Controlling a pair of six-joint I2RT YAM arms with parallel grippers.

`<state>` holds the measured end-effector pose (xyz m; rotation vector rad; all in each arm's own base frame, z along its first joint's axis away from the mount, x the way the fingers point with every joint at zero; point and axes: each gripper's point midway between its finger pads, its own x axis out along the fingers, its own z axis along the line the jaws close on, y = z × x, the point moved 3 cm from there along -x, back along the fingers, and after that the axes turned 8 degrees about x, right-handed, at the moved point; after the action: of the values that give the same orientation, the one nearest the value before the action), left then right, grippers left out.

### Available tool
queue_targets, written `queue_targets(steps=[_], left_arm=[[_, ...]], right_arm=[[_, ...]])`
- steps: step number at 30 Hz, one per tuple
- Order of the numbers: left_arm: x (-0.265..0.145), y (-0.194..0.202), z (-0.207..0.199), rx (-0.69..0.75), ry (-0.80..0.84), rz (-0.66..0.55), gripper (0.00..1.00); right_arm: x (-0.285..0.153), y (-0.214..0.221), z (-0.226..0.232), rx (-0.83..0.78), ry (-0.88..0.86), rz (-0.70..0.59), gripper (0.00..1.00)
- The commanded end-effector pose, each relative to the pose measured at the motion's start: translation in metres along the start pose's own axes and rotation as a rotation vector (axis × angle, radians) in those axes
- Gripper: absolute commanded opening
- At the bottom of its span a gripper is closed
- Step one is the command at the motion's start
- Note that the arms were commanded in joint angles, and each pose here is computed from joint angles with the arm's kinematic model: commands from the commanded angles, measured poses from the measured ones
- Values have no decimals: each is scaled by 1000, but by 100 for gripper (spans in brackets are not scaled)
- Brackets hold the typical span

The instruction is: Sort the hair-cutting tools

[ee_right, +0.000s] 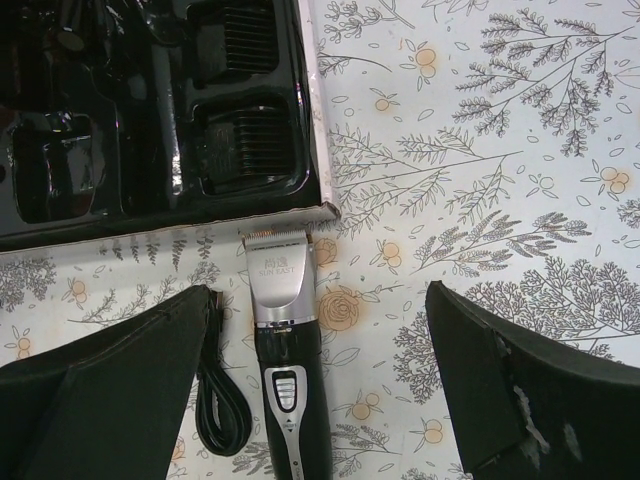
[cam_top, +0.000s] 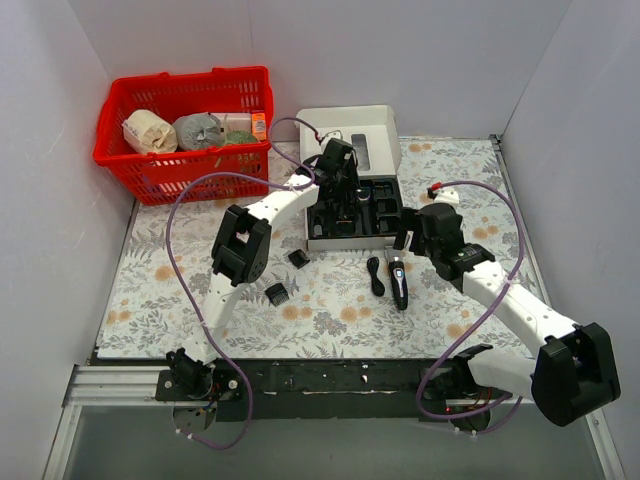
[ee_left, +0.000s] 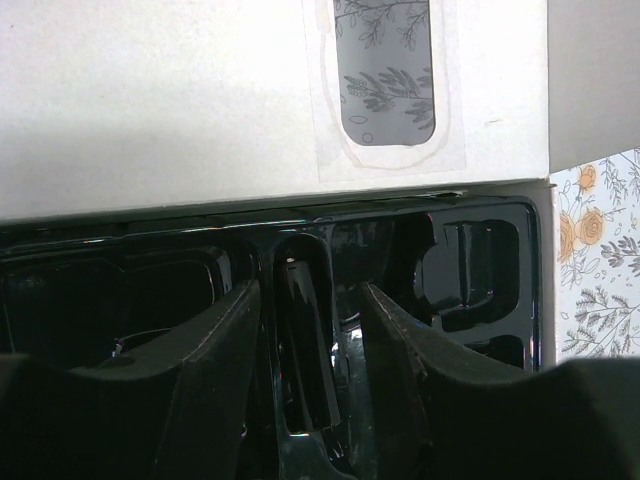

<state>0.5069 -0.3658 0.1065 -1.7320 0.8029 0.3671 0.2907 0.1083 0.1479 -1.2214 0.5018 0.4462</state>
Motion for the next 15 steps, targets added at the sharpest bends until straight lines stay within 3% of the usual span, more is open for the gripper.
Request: queue_targets(steps=[1, 11, 14, 15], left_arm=[[-18, -19, -11, -4, 21, -34, 47], [-71, -41, 3, 23, -57, -79, 62], [-99, -47, 16, 20, -89, -87, 73], [-121, -63, 17, 6, -84, -125, 78]], right_arm=[[-1, -11, 8, -8, -18, -38, 97], [23, -47, 80, -127, -245, 40, 94], [34, -56, 97, -137, -285, 50, 79], [37, -60, 101, -146, -292, 47, 69]])
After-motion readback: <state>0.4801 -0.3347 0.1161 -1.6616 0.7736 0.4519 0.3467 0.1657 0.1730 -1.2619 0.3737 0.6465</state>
